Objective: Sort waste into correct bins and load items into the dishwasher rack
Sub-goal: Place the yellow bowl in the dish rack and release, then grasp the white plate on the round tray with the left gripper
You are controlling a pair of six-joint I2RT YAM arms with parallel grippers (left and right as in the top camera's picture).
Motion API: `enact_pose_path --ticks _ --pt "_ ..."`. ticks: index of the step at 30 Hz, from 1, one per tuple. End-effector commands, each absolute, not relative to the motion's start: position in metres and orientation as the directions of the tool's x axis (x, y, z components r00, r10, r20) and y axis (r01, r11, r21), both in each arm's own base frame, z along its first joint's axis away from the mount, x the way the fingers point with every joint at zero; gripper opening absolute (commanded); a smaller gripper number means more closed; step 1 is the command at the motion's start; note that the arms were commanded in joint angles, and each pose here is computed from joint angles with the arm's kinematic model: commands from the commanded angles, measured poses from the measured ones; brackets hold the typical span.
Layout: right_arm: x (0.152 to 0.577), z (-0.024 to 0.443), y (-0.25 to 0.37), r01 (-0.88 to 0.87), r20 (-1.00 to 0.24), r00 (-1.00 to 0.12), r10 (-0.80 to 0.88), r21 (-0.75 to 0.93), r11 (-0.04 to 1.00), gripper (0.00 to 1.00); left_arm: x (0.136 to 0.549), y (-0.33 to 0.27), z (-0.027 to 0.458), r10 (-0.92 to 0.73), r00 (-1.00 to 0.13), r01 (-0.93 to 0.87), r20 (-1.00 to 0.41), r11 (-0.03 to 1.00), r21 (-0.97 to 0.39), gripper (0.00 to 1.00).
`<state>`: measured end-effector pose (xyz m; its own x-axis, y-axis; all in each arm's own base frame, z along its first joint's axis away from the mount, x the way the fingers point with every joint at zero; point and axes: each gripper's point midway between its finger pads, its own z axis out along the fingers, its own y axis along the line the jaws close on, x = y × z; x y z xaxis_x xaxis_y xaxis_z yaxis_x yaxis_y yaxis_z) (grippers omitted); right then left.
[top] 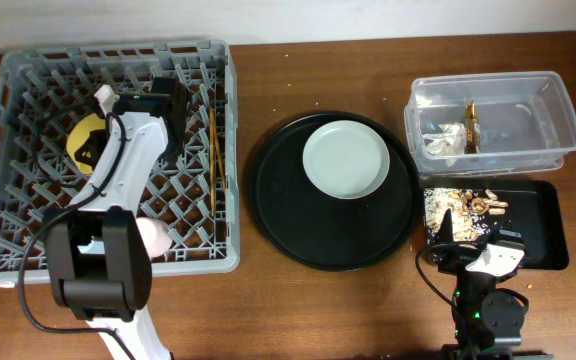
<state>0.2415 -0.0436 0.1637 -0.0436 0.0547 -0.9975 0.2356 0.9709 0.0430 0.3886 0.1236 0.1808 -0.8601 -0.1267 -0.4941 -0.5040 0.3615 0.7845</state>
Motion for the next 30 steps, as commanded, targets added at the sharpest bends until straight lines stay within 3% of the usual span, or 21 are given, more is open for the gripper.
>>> enact_pose_path --ticks 1,4,7,8,10,11,12,13,16,17,20,23,25,30 --pt "0.241 0.16 -0.045 0.24 -0.997 -0.049 0.062 0.048 0.97 0.98 0.389 0.138 0.198 -0.138 -0.821 -0.567 -0.555 0.321 0.759 0.0" --pt "0.241 0.16 -0.045 0.24 -0.997 -0.049 0.062 0.048 0.97 0.98 0.385 0.13 0.167 -0.251 -0.831 -0.554 -0.497 0.46 0.694 0.0" --pt "0.241 0.16 -0.045 0.24 -0.997 -0.049 0.062 0.048 0.97 0.98 0.379 0.123 0.161 -0.261 -0.855 -0.517 -0.447 0.494 0.699 0.0" --pt "0.241 0.16 -0.045 0.24 -0.997 -0.049 0.062 0.048 0.97 0.99 0.371 0.117 0.153 -0.287 -0.873 -0.488 -0.395 0.533 0.691 0.06" --pt "0.241 0.16 -0.045 0.24 -0.997 -0.049 0.062 0.048 0.97 0.99 0.357 0.11 0.145 -0.313 -0.898 -0.438 -0.308 0.575 0.691 0.24" --pt "0.241 0.16 -0.045 0.24 -0.997 -0.049 0.062 0.048 0.97 0.99 0.352 0.104 0.145 -0.323 -0.907 -0.417 -0.269 0.6 0.683 0.39" --pt "0.241 0.16 -0.045 0.24 -0.997 -0.049 0.062 0.048 0.97 0.98 0.35 0.099 0.145 -0.336 -0.909 -0.412 -0.248 0.625 0.663 0.62" --pt "0.241 0.16 -0.045 0.24 -0.997 -0.049 0.062 0.048 0.97 0.98 0.348 0.094 0.146 -0.344 -0.91 -0.407 -0.23 0.642 0.65 0.77" --pt "0.241 0.16 -0.045 0.24 -0.997 -0.049 0.062 0.048 0.97 0.98 0.344 0.06 0.165 -0.387 -0.91 -0.404 -0.148 0.751 0.522 0.77" --pt "0.241 0.159 -0.045 0.24 -0.997 -0.049 0.062 0.048 0.97 0.98 0.351 0.033 0.171 -0.362 -0.924 -0.379 -0.123 0.824 0.421 0.71" --pt "0.241 0.16 -0.045 0.24 -0.997 -0.049 0.062 0.048 0.97 0.98 0.385 -0.078 0.163 -0.118 -0.984 -0.13 -0.131 0.988 0.084 0.65" --pt "0.241 0.16 -0.045 0.24 -0.997 -0.049 0.062 0.048 0.97 0.98 0.41 -0.199 0.134 0.099 -0.942 0.129 -0.322 0.989 -0.075 0.64" --pt "0.241 0.16 -0.045 0.24 -0.997 -0.049 0.062 0.048 0.97 0.98 0.402 -0.245 0.103 0.147 -0.93 0.221 -0.338 0.956 -0.193 0.64" --pt "0.241 0.16 -0.045 0.24 -0.997 -0.049 0.062 0.048 0.97 0.98 0.402 -0.277 0.039 0.099 -0.944 0.201 -0.314 0.929 -0.312 0.65"
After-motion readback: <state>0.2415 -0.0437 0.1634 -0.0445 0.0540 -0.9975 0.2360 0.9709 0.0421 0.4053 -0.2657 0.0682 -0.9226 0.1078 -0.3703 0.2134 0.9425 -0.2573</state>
